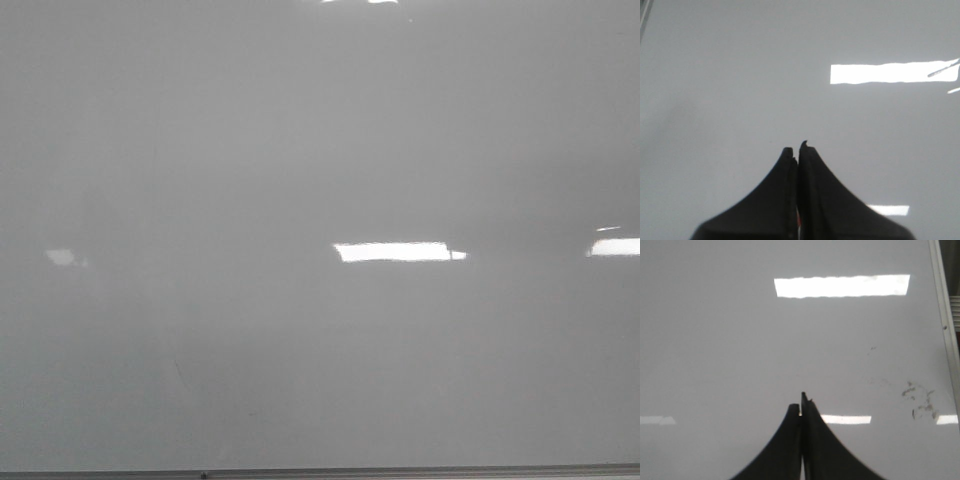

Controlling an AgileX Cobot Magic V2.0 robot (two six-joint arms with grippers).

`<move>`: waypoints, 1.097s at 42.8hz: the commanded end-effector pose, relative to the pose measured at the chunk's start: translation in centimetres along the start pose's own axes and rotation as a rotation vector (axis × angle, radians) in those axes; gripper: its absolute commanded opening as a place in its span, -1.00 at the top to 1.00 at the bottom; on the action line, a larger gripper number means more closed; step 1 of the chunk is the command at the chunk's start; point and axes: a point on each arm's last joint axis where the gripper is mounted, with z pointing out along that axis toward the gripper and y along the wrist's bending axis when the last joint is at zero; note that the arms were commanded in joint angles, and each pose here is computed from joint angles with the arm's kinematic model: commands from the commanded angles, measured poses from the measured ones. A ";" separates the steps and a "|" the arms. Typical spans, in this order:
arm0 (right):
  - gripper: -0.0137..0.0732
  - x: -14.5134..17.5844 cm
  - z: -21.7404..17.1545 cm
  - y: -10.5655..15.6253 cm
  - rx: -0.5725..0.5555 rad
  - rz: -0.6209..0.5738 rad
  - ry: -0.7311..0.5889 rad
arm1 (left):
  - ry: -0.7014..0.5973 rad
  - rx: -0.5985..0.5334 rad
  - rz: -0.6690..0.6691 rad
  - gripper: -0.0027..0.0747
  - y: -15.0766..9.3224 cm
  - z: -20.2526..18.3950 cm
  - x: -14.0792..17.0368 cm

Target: Write number 8 on whiteboard

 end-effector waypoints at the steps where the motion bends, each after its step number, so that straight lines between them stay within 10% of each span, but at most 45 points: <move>1: 0.84 -3.6 0.3 0.1 0.004 -0.029 -0.053 | -0.052 0.010 -0.014 0.99 -0.1 0.4 -4.0; 14: 0.84 -7.5 3.7 0.1 0.037 -0.067 0.139 | 0.185 0.018 -0.012 0.99 -0.3 3.7 -8.8; 39: 0.83 -3.1 10.4 -0.1 0.054 -0.061 0.549 | 0.551 0.014 -0.015 0.98 -0.3 9.4 -4.3; 47: 0.17 -2.4 10.4 0.2 0.024 -0.088 0.614 | 0.650 0.013 -0.015 0.69 -0.3 10.5 -2.9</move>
